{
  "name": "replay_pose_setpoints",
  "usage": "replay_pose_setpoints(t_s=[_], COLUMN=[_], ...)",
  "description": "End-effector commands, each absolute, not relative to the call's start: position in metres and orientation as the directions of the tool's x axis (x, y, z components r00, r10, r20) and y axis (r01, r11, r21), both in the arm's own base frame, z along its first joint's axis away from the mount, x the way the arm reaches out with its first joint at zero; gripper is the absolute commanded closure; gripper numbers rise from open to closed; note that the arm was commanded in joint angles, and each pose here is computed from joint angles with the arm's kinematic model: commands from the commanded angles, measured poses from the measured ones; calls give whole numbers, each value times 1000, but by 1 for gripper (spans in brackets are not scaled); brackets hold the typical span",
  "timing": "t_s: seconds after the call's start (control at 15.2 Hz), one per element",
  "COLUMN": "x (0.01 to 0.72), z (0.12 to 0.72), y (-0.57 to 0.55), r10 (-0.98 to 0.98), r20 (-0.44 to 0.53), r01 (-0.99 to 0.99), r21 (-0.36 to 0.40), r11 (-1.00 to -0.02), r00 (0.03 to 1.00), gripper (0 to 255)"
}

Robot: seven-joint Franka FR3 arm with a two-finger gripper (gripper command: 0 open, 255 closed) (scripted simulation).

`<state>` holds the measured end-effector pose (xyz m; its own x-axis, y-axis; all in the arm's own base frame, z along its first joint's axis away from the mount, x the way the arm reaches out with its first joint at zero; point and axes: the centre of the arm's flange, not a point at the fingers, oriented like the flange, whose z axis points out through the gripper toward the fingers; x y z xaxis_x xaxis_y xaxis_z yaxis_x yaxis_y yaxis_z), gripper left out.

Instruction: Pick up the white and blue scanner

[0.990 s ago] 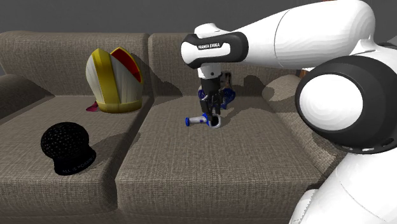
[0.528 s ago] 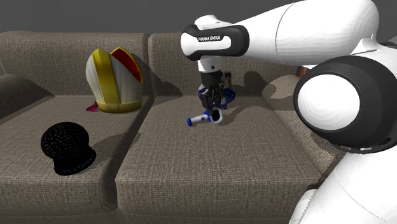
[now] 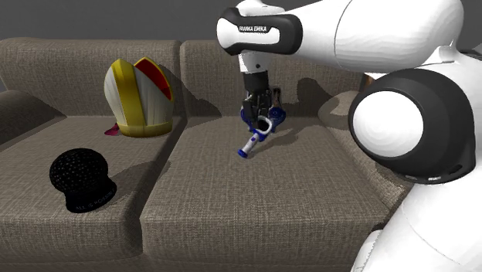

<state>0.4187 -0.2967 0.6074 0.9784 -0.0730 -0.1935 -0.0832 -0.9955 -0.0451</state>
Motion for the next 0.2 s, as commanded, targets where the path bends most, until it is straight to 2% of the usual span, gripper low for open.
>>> replay_pose_setpoints(t_s=[0.0, 0.13], x=[417, 417], z=[617, 618], y=[-297, -297], r10=[-73, -73], r20=[-194, -194], r01=[-83, -83], r21=[-45, -45], r11=[-996, -996], r00=[978, 978], gripper=[255, 255])
